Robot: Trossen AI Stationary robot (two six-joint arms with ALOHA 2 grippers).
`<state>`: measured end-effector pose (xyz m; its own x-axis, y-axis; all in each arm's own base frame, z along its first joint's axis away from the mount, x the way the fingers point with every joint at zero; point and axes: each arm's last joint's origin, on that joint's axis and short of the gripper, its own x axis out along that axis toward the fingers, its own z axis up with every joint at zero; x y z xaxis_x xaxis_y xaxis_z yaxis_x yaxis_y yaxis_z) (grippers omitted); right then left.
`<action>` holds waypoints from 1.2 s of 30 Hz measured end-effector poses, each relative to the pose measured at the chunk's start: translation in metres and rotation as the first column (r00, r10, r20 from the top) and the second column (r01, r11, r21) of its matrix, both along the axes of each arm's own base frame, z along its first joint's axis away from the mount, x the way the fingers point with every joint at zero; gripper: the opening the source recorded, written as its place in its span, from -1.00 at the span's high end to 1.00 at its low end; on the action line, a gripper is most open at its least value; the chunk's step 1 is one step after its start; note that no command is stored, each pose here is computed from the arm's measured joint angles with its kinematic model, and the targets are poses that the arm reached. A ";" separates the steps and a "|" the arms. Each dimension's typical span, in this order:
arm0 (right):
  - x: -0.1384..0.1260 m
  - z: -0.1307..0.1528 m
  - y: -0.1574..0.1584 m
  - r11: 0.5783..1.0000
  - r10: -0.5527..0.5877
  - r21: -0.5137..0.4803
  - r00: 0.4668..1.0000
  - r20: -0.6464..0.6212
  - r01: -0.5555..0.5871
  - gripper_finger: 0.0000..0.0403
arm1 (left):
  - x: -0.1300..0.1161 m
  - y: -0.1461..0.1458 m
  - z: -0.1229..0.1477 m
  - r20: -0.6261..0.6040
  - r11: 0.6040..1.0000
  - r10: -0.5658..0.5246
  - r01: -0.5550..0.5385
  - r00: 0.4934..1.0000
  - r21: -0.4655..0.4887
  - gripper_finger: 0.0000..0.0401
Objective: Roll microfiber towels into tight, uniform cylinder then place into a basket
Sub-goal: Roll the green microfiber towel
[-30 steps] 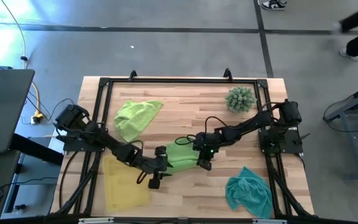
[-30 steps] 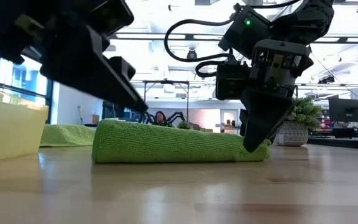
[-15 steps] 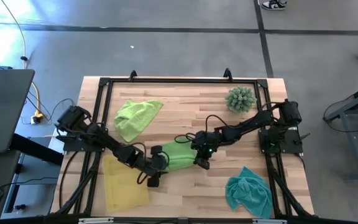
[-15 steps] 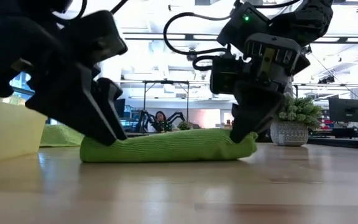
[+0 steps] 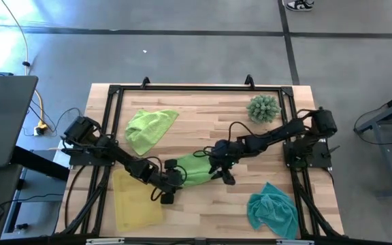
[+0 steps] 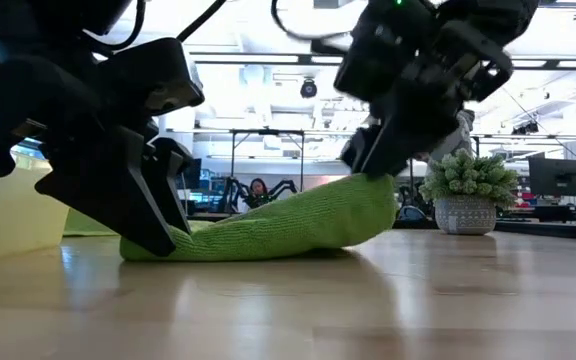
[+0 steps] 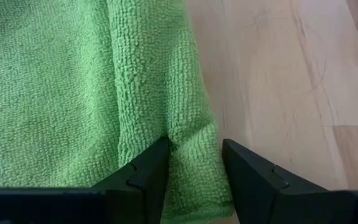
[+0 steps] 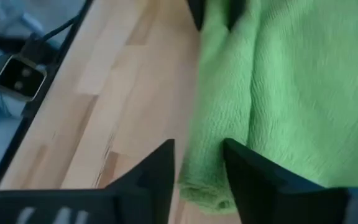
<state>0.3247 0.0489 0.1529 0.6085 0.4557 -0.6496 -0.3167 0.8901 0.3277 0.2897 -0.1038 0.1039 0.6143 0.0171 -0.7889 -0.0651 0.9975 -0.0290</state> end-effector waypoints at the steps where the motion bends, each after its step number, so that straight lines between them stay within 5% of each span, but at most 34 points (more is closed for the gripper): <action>1: -0.001 0.005 0.000 0.999 0.033 -0.031 0.999 0.022 -0.033 0.28 | 0.000 0.000 0.000 -0.001 1.000 0.000 0.000 1.000 -0.001 0.31; 5: -0.006 0.020 0.004 0.972 0.176 -0.171 0.981 0.086 -0.159 0.18 | 0.000 0.000 -0.001 -0.004 1.000 -0.001 0.001 1.000 -0.004 0.31; 11: -0.012 0.019 0.032 0.924 0.242 -0.327 0.965 0.099 -0.198 0.17 | -0.001 0.000 -0.001 -0.006 1.000 -0.001 0.001 1.000 -0.003 0.31; 23: -0.009 -0.024 0.061 0.755 0.131 -0.652 0.990 0.050 -0.067 0.17 | 0.002 0.005 -0.001 0.010 1.000 0.019 -0.019 1.000 -0.008 0.31; 36: -0.002 -0.044 0.051 0.759 0.046 -0.651 0.999 0.010 -0.028 0.19 | 0.003 0.005 -0.001 0.013 1.000 0.019 -0.019 1.000 -0.009 0.31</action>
<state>0.3229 0.0998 0.1087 0.6194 -0.0486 -0.7836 -0.3537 0.8738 -0.3338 0.2922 -0.0988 0.1033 0.6239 0.0223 -0.7812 -0.0838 0.9957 -0.0385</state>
